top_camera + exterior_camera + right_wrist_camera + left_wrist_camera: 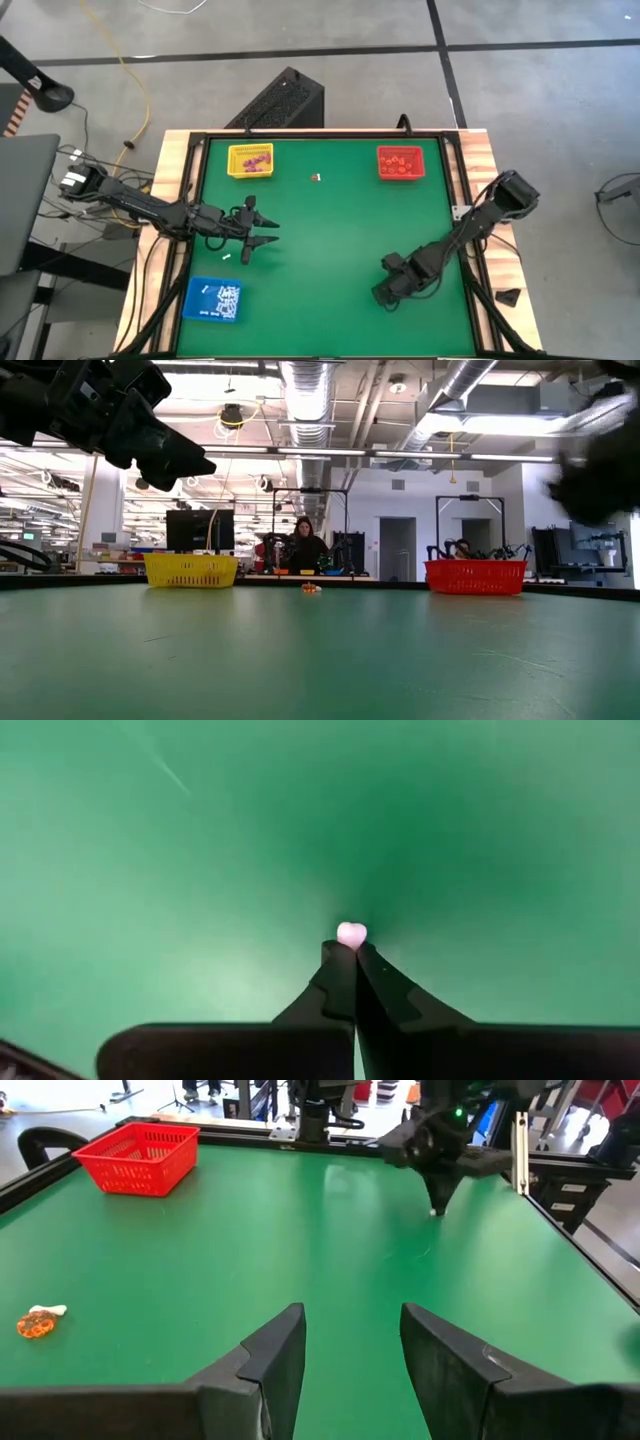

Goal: Sort Halloween decoration
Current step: Put the white bone toy into the blue bin

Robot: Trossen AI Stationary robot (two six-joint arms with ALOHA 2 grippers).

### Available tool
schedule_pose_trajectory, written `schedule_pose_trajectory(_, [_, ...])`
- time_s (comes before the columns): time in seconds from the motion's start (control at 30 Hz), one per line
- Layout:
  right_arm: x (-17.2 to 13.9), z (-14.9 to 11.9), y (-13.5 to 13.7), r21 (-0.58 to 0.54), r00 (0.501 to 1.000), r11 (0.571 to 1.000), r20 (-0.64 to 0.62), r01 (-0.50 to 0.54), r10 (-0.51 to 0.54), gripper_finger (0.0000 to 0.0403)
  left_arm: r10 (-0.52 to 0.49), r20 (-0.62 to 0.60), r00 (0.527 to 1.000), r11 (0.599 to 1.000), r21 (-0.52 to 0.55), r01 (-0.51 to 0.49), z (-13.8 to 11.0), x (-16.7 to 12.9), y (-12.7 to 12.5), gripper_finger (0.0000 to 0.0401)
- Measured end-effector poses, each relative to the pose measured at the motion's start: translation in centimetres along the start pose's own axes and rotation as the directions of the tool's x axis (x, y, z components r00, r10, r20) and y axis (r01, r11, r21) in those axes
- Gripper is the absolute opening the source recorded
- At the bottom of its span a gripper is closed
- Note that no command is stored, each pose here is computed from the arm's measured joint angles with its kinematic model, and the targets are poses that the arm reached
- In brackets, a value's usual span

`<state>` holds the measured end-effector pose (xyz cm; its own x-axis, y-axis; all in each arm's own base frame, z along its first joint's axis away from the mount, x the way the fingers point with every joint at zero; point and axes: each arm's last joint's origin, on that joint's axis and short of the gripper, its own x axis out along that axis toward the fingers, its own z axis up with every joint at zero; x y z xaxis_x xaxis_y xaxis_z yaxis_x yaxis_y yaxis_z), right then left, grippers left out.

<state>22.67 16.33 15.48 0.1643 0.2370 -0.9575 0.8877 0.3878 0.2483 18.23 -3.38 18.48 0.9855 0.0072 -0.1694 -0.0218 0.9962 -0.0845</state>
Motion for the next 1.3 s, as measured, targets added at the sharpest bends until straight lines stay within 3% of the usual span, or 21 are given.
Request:
schedule_pose_trajectory(0.13, [-1.6, 1.2, 2.3, -0.079, 0.981, 0.984, 0.104, -0.157, 0.165, 0.0021, 0.001, -0.001, 1.0, 1.0, 0.01, -0.001, 0.0, 0.0, 0.0, 0.0153])
schedule_pose_trajectory(0.23, [-2.1, 2.7, 4.3, -0.187, 0.929, 0.939, 0.184, -0.288, 0.322, 0.0021, 0.001, -0.001, 1.0, 1.0, 0.011, -0.001, 0.0, 0.0, 0.0, 0.0153])
schedule_pose_trajectory(0.33, [-2.9, 4.5, 6.5, -0.34, 0.819, 0.843, 0.262, -0.416, 0.51, 0.0021, 0.002, -0.002, 1.0, 1.0, 0.012, -0.002, 0.0, 0.0, 0.0, 0.0153])
schedule_pose_trajectory(0.4, [-3.5, 5.9, 7.9, -0.435, 0.721, 0.763, 0.302, -0.478, 0.623, 0.0021, 0.005, -0.009, 1.0, 1.0, 0.014, -0.005, -0.1, 0.0, 0.0, 0.0153])
schedule_pose_trajectory(0.53, [-3.4, 8.6, 10.7, -0.613, 0.559, 0.623, 0.33, -0.486, 0.761, 0.0021, 0.005, -0.019, 1.0, 0.999, 0.036, -0.004, -0.2, 0.0, 0.0, 0.0153])
schedule_pose_trajectory(0.6, [-2.4, 9.7, 12.4, -0.681, 0.539, 0.582, 0.317, -0.443, 0.781, 0.0021, 0.003, -0.019, 1.0, 0.999, 0.047, -0.002, -0.2, 0.0, 0.0, 0.0153])
schedule_pose_trajectory(0.67, [-1.7, 10.8, 14.9, -0.753, 0.502, 0.514, 0.283, -0.412, 0.817, 0.0021, 0.014, -0.026, 1.0, 0.998, 0.057, -0.012, -0.2, 0.0, 0.1, 0.0153])
schedule_pose_trajectory(0.73, [-0.3, 12.0, 17.4, -0.813, 0.499, 0.464, 0.257, -0.352, 0.828, 0.0021, 0.038, -0.028, 0.999, 0.997, 0.062, -0.036, -0.2, 0.0, 0.1, 0.0153])
schedule_pose_trajectory(0.97, [1.9, 15.6, 26.0, -0.956, 0.385, 0.193, 0.096, -0.223, 0.918, 0.0023, 0.029, -0.053, 0.998, 0.993, 0.112, -0.023, -0.2, -0.5, 0.2, 0.0153])
schedule_pose_trajectory(1.07, [2.8, 17.1, 28.0, -0.965, 0.344, 0.134, 0.049, -0.227, 0.938, 0.0023, 0.03, -0.069, 0.997, 0.994, 0.108, -0.023, -0.2, -1.2, 0.3, 0.0153])
schedule_pose_trajectory(1.17, [3.8, 18.5, 29.2, -0.969, 0.309, 0.122, 0.051, -0.215, 0.95, 0.0024, 0.032, -0.1, 0.994, 0.993, 0.116, -0.02, -0.2, -2.1, 0.5, 0.0153])
schedule_pose_trajectory(1.3, [4.9, 18.8, 29.8, -0.97, 0.301, 0.115, 0.047, -0.213, 0.953, 0.0029, 0.038, -0.123, 0.992, 0.998, 0.063, -0.03, -0.1, -3.3, 0.7, 0.0153])
